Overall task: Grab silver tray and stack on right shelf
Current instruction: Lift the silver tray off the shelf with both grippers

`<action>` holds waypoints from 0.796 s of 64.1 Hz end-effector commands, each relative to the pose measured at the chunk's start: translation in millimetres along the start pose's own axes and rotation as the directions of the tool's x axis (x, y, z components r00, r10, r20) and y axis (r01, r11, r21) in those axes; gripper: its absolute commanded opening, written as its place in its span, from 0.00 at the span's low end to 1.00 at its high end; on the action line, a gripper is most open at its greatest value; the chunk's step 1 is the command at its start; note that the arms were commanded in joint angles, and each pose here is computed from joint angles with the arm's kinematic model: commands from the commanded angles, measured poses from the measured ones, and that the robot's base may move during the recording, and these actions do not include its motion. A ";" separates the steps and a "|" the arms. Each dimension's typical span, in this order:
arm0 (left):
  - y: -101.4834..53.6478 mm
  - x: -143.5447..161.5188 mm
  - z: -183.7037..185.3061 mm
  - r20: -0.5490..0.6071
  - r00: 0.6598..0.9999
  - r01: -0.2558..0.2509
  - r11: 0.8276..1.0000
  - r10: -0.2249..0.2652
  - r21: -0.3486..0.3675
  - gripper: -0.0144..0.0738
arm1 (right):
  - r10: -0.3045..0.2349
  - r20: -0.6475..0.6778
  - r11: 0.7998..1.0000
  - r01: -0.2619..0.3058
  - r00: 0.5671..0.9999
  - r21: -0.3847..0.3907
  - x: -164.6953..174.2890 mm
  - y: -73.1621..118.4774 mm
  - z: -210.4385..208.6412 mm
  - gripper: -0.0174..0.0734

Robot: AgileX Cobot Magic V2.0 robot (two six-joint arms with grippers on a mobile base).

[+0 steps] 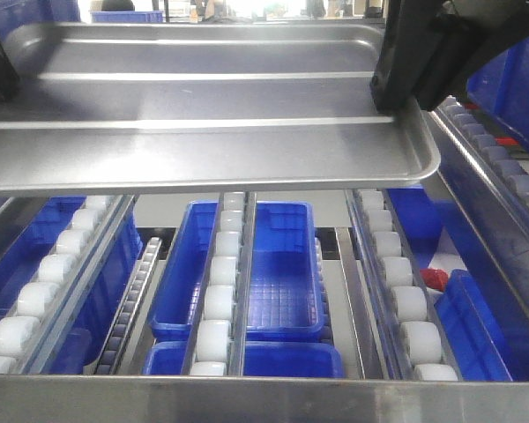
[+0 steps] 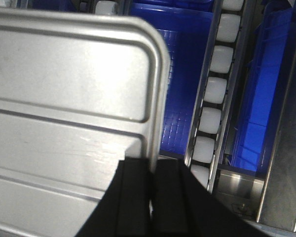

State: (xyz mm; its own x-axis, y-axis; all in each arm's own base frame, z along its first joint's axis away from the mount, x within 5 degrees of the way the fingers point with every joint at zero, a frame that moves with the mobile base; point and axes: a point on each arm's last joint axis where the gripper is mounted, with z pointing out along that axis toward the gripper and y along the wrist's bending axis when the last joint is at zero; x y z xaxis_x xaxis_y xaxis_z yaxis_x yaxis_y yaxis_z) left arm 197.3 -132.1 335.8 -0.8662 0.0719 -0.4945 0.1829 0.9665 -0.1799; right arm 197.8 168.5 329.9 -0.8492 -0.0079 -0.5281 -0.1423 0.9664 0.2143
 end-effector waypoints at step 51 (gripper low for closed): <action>2.6 -6.9 -14.3 0.070 0.997 -0.030 0.999 0.032 -0.025 0.06 | -0.038 0.064 0.999 0.037 0.997 0.014 -7.3 -4.4 -15.1 0.25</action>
State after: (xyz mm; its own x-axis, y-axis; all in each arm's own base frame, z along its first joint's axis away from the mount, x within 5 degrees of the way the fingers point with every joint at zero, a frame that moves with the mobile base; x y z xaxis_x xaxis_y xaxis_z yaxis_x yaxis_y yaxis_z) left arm 197.7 -132.4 335.2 -0.8679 0.0688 -0.4920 0.1792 0.9670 -0.1808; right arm 197.5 168.2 329.2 -0.8511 -0.0092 -0.5249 -0.1407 0.9673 0.2112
